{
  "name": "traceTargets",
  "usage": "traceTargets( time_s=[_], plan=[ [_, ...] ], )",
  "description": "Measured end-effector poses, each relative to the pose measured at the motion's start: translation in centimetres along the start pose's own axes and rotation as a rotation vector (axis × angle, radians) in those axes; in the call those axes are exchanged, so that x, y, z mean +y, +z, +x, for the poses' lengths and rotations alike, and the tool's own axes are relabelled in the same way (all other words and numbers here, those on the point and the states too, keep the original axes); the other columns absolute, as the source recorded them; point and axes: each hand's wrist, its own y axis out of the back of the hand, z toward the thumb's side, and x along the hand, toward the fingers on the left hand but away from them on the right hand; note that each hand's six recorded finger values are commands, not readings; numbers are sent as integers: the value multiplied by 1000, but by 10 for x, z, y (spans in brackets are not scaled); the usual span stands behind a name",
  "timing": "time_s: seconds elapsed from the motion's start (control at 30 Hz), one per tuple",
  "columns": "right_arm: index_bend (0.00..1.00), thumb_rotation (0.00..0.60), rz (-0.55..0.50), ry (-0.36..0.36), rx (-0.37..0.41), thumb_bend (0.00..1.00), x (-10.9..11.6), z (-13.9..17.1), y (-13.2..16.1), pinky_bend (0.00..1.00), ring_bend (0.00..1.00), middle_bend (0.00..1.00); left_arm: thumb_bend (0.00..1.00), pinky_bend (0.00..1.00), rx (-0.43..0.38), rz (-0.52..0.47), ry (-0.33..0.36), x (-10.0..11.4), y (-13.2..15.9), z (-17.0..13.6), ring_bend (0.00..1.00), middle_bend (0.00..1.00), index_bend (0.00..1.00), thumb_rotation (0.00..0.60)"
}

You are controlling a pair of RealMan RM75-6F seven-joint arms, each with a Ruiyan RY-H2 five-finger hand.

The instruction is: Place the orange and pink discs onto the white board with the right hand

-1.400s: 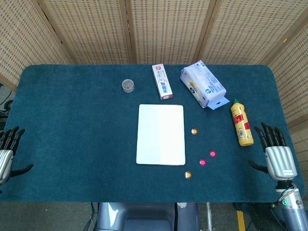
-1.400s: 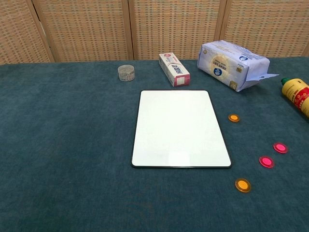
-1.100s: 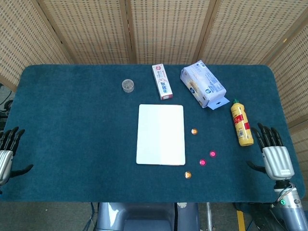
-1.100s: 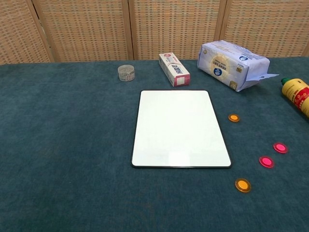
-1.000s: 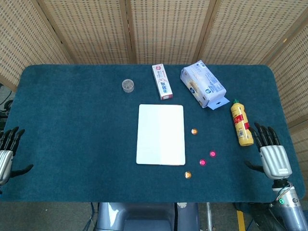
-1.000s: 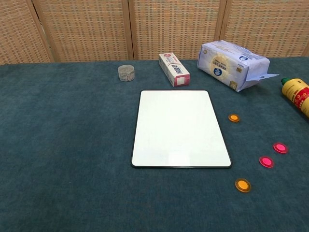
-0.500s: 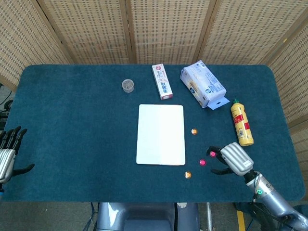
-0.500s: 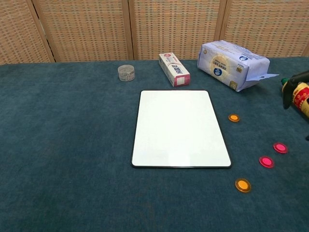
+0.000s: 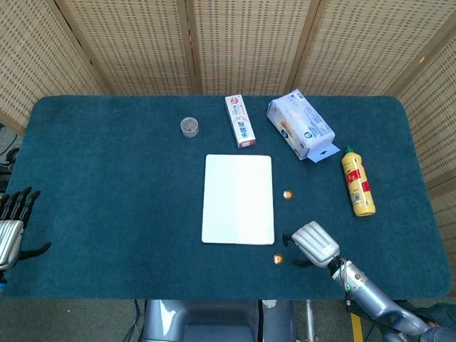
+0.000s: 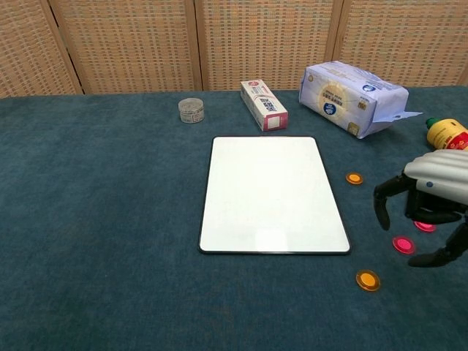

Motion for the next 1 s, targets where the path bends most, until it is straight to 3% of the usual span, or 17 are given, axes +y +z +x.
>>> traceTargets(
  time_s=[0.43, 1.0],
  plan=[
    [418, 600, 83, 96, -13, 198, -27, -19, 30, 1000, 952, 965, 0, 0, 0, -3, 7, 2, -1, -2, 0, 0, 0, 600],
    [418, 600, 96, 119, -29, 208, -38, -31, 40, 1000, 952, 965, 0, 0, 1, -6, 8, 2, -1, -2, 0, 0, 0, 600]
  ],
)
